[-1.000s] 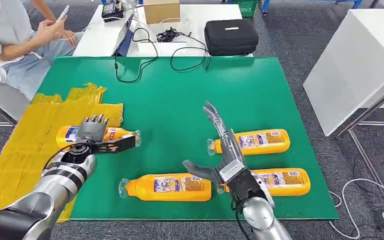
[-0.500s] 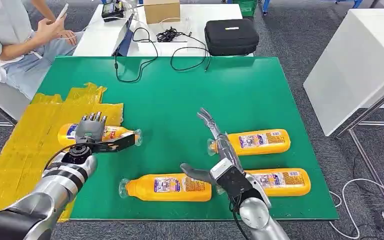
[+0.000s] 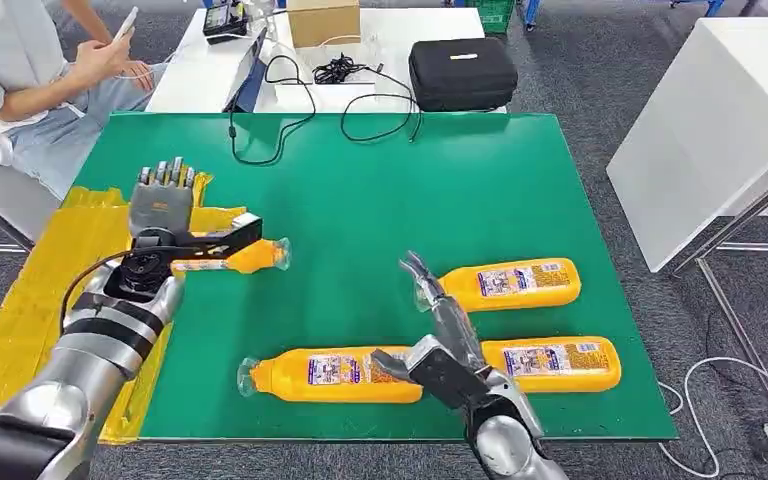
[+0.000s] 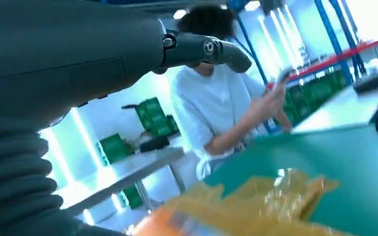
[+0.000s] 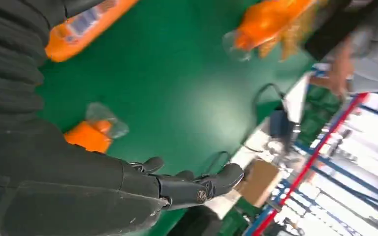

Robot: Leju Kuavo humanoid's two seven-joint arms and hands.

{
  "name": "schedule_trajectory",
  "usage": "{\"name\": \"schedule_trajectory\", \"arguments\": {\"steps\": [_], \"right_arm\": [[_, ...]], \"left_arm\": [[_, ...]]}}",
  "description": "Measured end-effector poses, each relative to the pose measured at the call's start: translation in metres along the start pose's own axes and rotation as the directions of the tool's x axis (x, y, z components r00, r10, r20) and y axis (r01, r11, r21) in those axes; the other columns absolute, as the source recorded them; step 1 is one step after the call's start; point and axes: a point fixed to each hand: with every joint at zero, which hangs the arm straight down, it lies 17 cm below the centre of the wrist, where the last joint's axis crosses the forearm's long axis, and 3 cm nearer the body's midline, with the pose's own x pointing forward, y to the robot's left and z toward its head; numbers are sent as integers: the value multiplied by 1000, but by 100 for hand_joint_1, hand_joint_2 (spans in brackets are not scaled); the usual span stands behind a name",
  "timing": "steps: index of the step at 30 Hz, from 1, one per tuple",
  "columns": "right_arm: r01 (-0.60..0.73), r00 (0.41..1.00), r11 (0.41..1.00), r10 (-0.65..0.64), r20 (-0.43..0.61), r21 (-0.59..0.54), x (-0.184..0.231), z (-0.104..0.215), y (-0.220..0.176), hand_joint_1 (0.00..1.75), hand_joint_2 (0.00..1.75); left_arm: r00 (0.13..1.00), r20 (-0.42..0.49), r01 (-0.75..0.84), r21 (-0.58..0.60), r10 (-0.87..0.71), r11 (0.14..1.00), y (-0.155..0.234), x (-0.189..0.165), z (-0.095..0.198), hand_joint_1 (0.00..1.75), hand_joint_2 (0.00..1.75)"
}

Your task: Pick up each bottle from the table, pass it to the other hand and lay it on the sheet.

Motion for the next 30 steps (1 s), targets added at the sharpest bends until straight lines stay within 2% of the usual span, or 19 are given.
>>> {"name": "schedule_trajectory", "arguments": {"steps": [8, 14, 19, 27, 28, 30], "right_arm": [[-101, 993, 995, 102, -66, 21, -23, 7, 8, 0, 175], [-125, 988, 991, 128, -86, 38, -30, 9, 14, 0, 175], [-210, 966, 974, 220, -137, 84, -46, 10, 33, 0, 175], [-251, 940, 955, 280, -196, 161, -69, 4, 62, 0, 175], [-259, 935, 950, 292, -204, 174, -73, 3, 66, 0, 175], [-277, 927, 941, 315, -203, 195, -76, -3, 72, 0, 175]], "left_arm": [[1000, -18, -14, 112, 16, 994, 31, 5, 7, 0, 0], [999, -8, -33, 143, 35, 989, 41, 14, 13, 0, 0], [989, 75, -137, 201, 125, 970, 62, 43, 25, 0, 0], [948, 198, -297, 259, 250, 919, 98, 88, 48, 0, 0], [940, 214, -319, 265, 267, 910, 103, 92, 50, 0, 175], [924, 244, -358, 273, 296, 893, 112, 102, 56, 0, 175]]}}
